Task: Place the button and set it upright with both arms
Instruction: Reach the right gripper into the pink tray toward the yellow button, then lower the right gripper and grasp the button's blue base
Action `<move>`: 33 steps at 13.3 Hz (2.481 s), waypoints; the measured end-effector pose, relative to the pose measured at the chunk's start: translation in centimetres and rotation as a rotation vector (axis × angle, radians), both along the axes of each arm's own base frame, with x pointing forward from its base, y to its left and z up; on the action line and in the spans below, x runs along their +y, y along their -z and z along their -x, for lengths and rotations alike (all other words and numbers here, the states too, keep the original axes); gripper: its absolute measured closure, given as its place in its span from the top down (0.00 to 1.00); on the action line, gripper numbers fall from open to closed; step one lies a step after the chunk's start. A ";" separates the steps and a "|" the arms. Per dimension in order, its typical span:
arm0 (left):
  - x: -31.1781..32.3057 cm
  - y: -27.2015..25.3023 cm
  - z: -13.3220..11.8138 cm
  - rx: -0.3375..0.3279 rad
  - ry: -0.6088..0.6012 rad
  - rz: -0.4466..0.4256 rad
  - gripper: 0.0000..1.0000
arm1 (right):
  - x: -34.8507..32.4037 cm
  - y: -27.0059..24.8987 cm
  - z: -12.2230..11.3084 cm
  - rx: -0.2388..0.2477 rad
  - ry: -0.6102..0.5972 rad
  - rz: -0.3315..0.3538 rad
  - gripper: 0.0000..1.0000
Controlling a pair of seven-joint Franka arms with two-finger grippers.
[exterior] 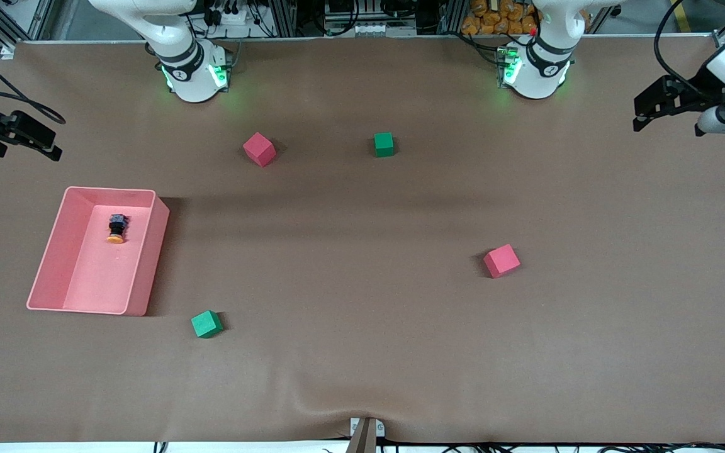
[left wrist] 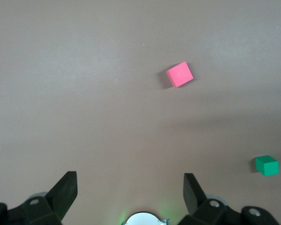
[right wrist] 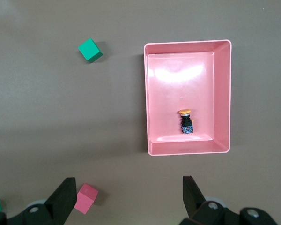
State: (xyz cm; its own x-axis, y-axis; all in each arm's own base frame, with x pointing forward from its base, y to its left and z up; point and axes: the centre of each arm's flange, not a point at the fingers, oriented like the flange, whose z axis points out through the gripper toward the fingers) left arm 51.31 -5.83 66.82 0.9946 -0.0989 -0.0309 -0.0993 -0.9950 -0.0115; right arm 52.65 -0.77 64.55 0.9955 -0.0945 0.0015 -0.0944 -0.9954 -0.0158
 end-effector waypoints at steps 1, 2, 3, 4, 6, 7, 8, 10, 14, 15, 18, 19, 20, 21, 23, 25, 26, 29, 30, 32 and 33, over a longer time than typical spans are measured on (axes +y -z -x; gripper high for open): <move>0.2 0.0 -0.1 -0.001 -0.004 0.001 1.00 | 0.0 0.0 0.0 0.000 0.000 0.000 1.00; 0.3 -0.1 -0.2 -0.003 -0.006 0.001 1.00 | 0.0 0.0 0.0 0.000 0.000 0.000 1.00; 0.3 -0.2 -0.2 -0.004 -0.005 0.002 1.00 | 0.0 0.0 0.0 0.000 0.000 0.000 1.00; 0.3 -0.3 -0.2 -0.006 -0.005 0.002 1.00 | -0.1 0.1 0.0 0.001 0.001 0.000 1.00; 0.3 -0.3 -0.2 -0.007 -0.006 0.002 1.00 | -0.5 0.8 -0.2 -0.004 -0.001 0.000 1.00; 0.4 -0.2 -0.2 -0.006 -0.008 0.002 1.00 | -1.2 1.9 -0.5 -0.008 -0.003 0.001 1.00; 0.6 -0.2 -0.3 -0.005 -0.012 0.002 1.00 | -2.1 3.3 -0.7 -0.007 0.001 0.001 1.00; 1.0 -0.1 -0.4 -0.003 -0.020 0.002 1.00 | -3.8 7.3 -1.0 0.018 0.016 -0.001 1.00; 1.0 0.1 -0.5 0.001 -0.019 0.003 1.00 | -4.8 18.5 -1.4 0.072 0.009 0.001 1.00; 0.9 0.2 -0.6 0.003 -0.018 0.003 1.00 | -5.0 21.4 -1.4 0.080 0.012 0.002 1.00; 0.8 0.3 -0.6 0.004 -0.016 0.003 1.00 | -8.1 28.4 -1.5 0.102 0.002 -0.003 1.00; 0.8 0.3 -0.7 0.005 -0.016 0.003 1.00 | -9.9 30.3 -1.6 0.100 -0.006 -0.006 1.00; 0.8 0.3 -0.7 0.005 -0.016 0.003 1.00 | -11.7 32.2 -1.6 0.094 -0.011 -0.007 1.00; 0.8 0.3 -0.7 0.005 -0.016 0.003 1.00 | -13.1 34.2 -1.4 0.080 -0.013 -0.006 1.00; 0.8 0.3 -0.7 0.005 -0.017 0.003 1.00 | -15.0 38.7 -0.2 0.044 -0.033 0.002 1.00; 0.8 0.2 -0.7 0.002 -0.017 0.004 1.00 | -15.5 41.6 1.1 0.046 -0.058 0.001 1.00; 0.8 0.1 -0.7 0.001 -0.017 0.004 1.00 | -15.6 42.0 1.3 0.050 -0.067 -0.001 1.00; 0.9 0.1 -0.7 0.001 -0.018 0.004 1.00 | -16.2 42.1 1.6 0.051 -0.096 -0.003 1.00; 0.9 0.1 -0.7 0.001 -0.019 0.004 1.00 | -16.3 42.1 1.6 0.052 -0.099 -0.003 1.00; 1.0 0.1 -0.7 -0.001 -0.020 0.004 1.00 | -16.1 42.2 1.6 0.053 -0.107 -0.005 1.00; 1.0 0.0 -0.7 -0.001 -0.020 0.004 1.00 | -16.0 42.2 1.5 0.053 -0.112 -0.006 1.00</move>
